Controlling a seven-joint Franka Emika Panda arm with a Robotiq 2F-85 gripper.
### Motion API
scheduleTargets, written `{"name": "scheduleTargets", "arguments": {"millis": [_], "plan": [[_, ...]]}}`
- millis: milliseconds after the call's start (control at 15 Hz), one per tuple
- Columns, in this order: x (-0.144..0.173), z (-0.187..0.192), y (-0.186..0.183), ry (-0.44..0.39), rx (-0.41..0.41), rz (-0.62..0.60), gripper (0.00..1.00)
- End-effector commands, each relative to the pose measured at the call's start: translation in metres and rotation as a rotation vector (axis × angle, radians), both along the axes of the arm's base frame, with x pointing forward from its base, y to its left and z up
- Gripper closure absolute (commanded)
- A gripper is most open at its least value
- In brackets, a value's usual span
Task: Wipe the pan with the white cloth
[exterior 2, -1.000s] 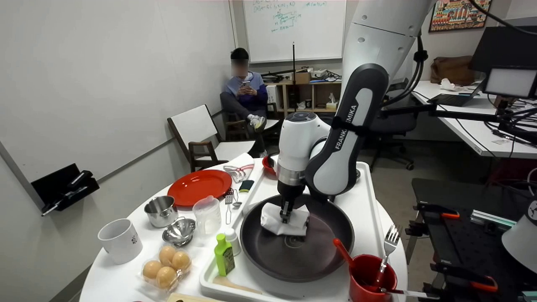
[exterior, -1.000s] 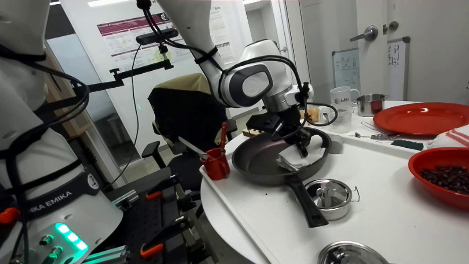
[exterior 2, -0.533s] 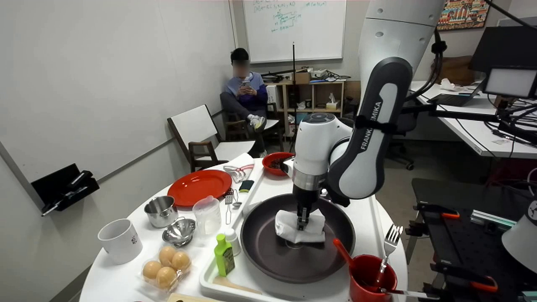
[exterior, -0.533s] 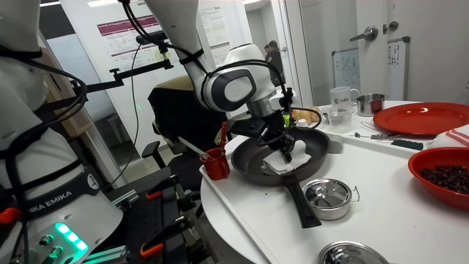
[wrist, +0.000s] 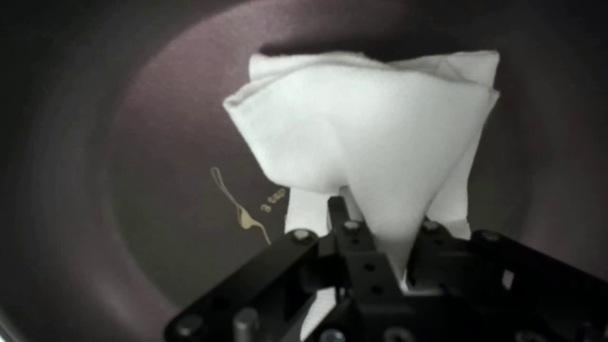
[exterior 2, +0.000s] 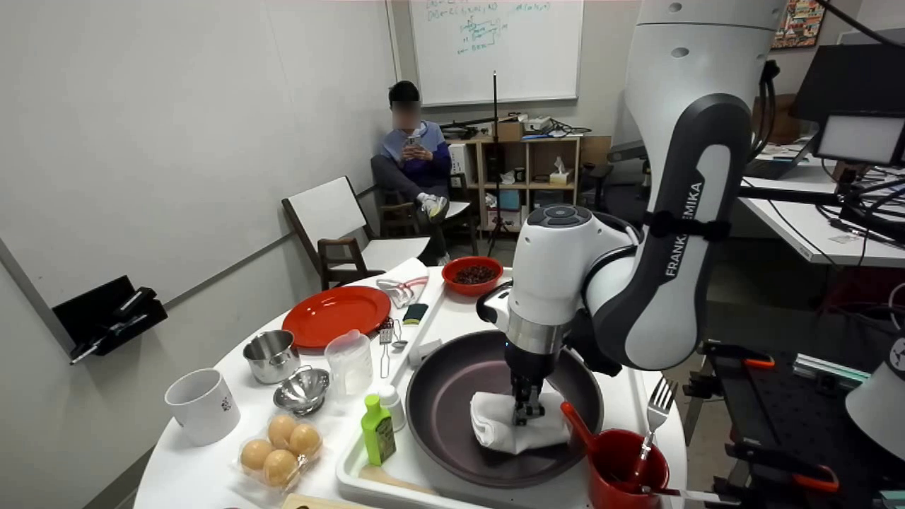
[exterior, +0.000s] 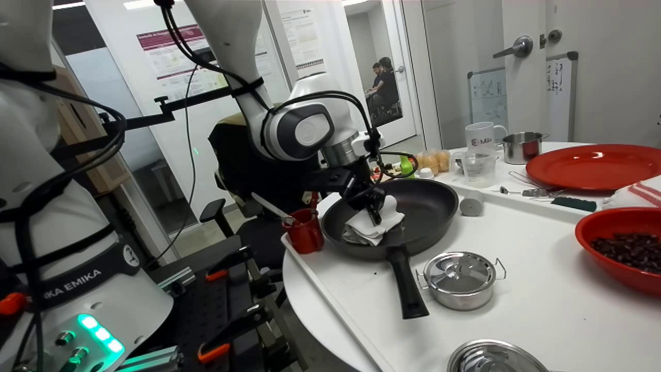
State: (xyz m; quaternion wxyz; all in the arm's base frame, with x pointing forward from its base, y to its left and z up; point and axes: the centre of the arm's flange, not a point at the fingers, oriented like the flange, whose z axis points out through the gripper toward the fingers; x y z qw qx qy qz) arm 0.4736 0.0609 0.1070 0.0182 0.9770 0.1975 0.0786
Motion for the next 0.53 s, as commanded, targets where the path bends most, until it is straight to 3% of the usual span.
{"name": "scheduleTargets", "arguments": {"millis": [0, 467], "plan": [[-0.019, -0.018, 0.036, 0.033, 0.003, 0.081, 0.91], [-0.004, -0.018, 0.065, 0.011, -0.002, 0.106, 0.91]]}}
